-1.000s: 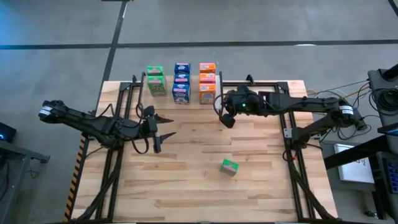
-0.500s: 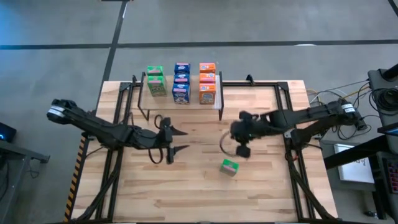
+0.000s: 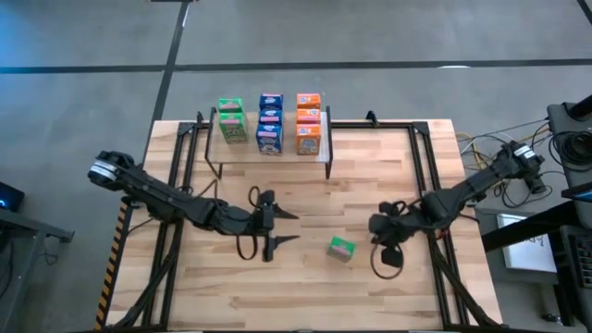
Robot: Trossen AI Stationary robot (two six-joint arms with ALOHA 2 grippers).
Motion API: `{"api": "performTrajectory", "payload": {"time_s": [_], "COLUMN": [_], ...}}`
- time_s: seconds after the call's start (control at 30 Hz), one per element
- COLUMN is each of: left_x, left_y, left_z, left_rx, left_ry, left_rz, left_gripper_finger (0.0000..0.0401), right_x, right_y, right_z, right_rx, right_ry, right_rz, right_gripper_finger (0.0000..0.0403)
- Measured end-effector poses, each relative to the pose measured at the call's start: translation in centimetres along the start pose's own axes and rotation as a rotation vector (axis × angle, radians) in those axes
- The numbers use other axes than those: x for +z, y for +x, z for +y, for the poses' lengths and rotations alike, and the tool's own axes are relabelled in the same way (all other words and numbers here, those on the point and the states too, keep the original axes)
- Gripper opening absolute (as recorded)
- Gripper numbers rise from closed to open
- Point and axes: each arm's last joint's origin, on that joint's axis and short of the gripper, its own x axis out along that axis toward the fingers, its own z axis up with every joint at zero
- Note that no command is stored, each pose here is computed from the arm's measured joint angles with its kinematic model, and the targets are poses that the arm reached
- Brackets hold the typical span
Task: Stack cereal on shelf
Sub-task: Put the green cereal box on the shelf aligned with the other green cereal boxes
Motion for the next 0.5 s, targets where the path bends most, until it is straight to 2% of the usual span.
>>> {"api": "performTrajectory", "payload": {"time_s": [0.23,0.5], "left_x": [0.1,-0.8], "left_y": [3.9,7.9], "left_z": [-1.8,-3.1], "left_rx": [-0.007,-0.018], "left_ry": [0.01,0.103], "left_rz": [0.014,0.052], "left_gripper_finger": [0.0229,0.029], "right_x": [-2.1,-2.1], "right_y": [1.7,1.8], "right_z": [0.6,0.9], "right_rx": [0.098,0.119], "right_ry": [-0.021,-0.091], "right_rz": [-0.066,-0.124], "right_gripper_finger": [0.0009,0.0009]}}
